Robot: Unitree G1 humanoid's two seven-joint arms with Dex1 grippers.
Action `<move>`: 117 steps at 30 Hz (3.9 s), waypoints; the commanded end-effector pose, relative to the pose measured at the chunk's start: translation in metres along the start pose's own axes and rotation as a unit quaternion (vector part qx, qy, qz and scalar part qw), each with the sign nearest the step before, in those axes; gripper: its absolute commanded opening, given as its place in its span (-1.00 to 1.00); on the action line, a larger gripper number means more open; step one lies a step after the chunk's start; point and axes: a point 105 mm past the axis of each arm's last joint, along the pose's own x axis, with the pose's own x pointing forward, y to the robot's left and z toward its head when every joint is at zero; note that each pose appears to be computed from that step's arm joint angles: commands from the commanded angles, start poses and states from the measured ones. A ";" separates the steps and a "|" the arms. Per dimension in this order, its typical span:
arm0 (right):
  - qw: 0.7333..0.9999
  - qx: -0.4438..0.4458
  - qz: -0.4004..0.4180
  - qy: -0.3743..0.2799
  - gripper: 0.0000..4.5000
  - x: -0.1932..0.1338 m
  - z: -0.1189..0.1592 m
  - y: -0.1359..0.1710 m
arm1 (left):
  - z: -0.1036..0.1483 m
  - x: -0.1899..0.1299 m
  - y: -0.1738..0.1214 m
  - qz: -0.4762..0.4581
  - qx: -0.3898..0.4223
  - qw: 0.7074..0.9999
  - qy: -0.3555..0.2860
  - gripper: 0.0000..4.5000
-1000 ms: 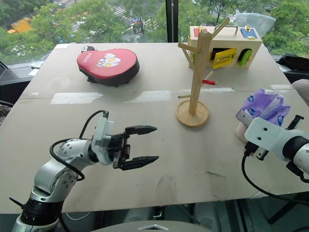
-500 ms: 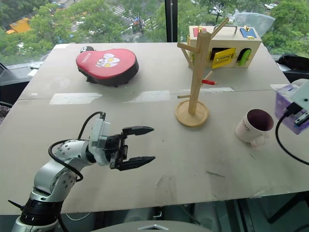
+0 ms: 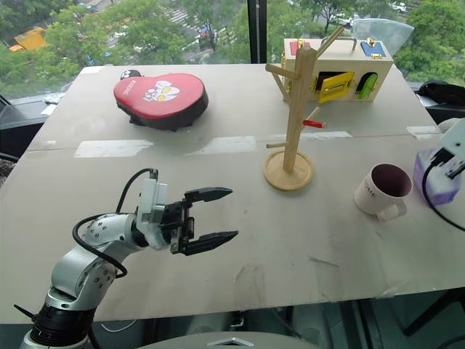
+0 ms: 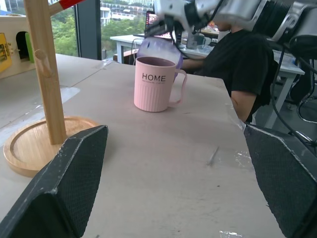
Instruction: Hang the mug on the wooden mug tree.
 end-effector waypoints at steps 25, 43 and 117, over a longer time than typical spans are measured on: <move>0.932 0.356 0.036 -0.052 0.62 -0.109 0.046 0.092 | 0.009 -0.003 0.000 -0.031 0.004 0.999 0.001 1.00; 0.932 0.343 -0.111 0.028 0.62 -0.076 0.016 0.108 | 0.007 -0.005 0.001 -0.031 0.004 0.999 0.004 1.00; 0.927 0.072 0.254 -0.265 -0.72 0.004 0.223 0.027 | 0.042 -0.030 0.002 0.113 -0.017 0.984 -0.136 1.00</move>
